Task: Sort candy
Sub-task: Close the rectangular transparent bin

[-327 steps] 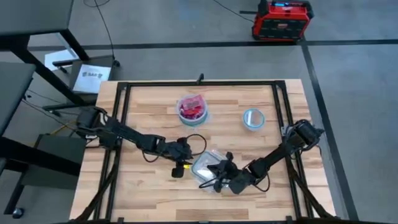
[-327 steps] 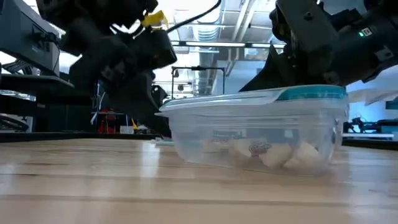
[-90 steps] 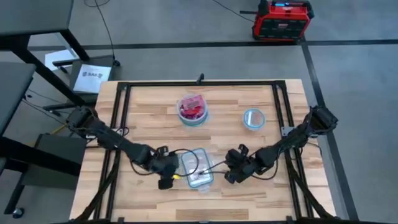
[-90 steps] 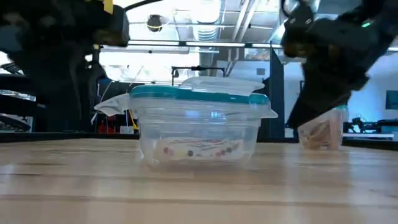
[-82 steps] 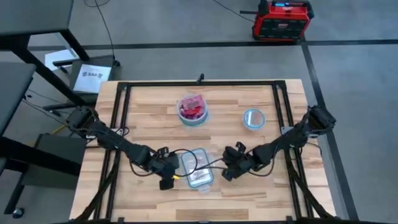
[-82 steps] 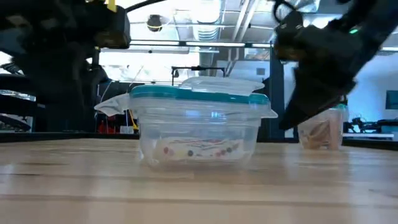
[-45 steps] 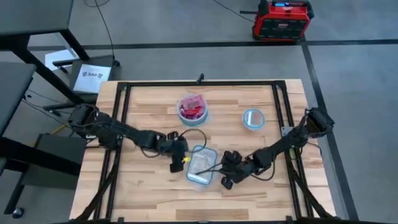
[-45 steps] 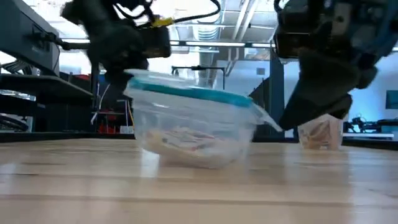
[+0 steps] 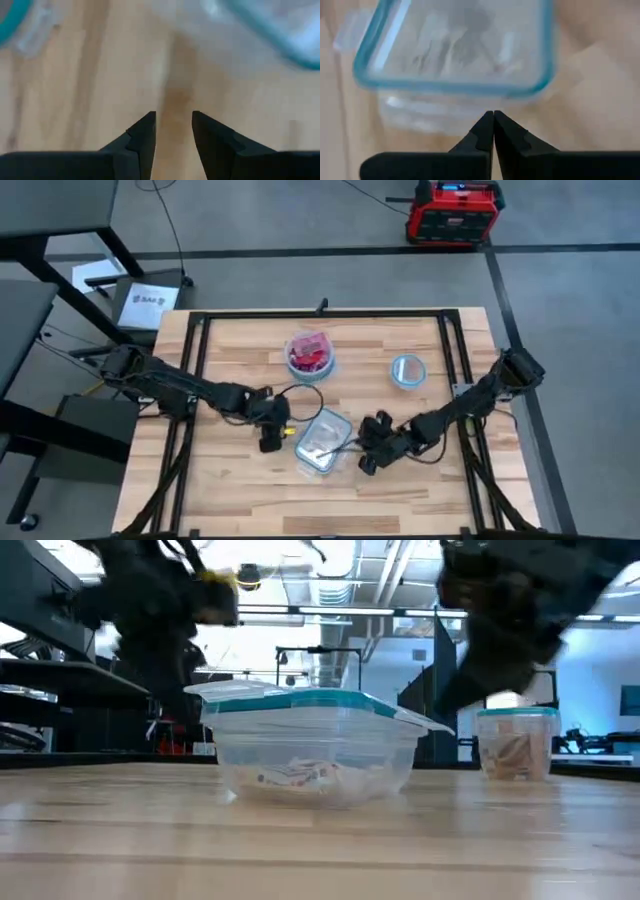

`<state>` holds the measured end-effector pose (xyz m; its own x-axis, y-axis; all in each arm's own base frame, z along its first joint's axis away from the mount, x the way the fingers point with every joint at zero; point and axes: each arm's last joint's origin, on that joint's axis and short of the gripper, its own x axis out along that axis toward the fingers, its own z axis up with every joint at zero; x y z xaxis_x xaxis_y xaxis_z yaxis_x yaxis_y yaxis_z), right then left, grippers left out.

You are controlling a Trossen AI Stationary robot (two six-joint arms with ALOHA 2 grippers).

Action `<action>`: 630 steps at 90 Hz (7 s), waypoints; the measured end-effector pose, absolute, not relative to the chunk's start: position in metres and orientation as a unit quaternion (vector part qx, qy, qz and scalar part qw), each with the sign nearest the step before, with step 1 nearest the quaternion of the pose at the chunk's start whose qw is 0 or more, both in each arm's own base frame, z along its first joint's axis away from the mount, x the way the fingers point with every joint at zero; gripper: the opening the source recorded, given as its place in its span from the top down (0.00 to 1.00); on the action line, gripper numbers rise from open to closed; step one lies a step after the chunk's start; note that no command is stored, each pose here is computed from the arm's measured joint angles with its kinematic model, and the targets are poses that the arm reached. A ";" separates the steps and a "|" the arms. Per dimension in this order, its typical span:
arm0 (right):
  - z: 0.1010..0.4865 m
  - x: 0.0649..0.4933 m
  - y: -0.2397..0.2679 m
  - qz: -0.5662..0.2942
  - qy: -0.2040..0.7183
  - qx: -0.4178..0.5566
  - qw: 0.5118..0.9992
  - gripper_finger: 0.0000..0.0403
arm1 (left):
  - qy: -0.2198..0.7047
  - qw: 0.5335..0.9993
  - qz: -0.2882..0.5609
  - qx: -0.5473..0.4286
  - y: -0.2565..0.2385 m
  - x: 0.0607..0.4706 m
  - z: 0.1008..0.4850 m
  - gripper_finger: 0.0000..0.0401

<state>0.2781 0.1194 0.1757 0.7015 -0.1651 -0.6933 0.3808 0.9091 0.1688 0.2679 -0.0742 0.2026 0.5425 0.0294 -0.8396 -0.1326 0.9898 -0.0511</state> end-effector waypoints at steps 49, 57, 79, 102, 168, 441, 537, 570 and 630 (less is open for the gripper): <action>0.168 0.299 0.025 -0.165 0.410 0.161 0.882 1.00 | 0.412 0.904 -0.051 -0.105 -0.144 0.292 0.167 0.72; 0.168 0.300 0.026 -0.158 0.410 0.171 0.882 1.00 | 0.402 0.910 -0.036 -0.091 -0.140 0.300 0.158 0.72; 0.163 0.291 0.043 -0.166 0.443 0.202 0.858 1.00 | 0.394 0.916 -0.003 -0.076 -0.114 0.314 0.153 0.72; 0.162 0.282 0.072 -0.168 0.451 0.231 0.846 1.00 | 0.400 0.915 0.011 -0.053 -0.091 0.320 0.151 0.72; 0.182 0.270 0.117 -0.135 0.435 0.132 0.880 1.00 | 0.452 0.889 0.058 -0.047 -0.074 0.278 0.199 0.72; 0.179 0.285 0.154 -0.065 0.366 0.180 0.911 1.00 | 0.315 0.949 0.018 -0.009 -0.055 0.338 0.210 0.72; 0.190 0.288 0.133 -0.114 0.339 0.123 0.926 1.00 | 0.322 0.926 -0.107 -0.164 -0.090 0.355 0.194 0.72; 0.165 0.269 0.139 -0.078 0.343 0.055 0.935 1.00 | 0.291 0.948 -0.104 -0.073 -0.078 0.361 0.196 0.72; 0.127 0.252 0.098 0.103 0.245 0.040 0.963 1.00 | 0.287 0.945 -0.113 -0.111 -0.104 0.364 0.162 0.72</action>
<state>0.2522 0.0985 0.1271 0.8588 0.2179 -0.4637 -0.1788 0.9756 0.1273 0.3643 -0.1041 0.1623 0.8094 -0.2773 -0.5177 0.1503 0.9499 -0.2739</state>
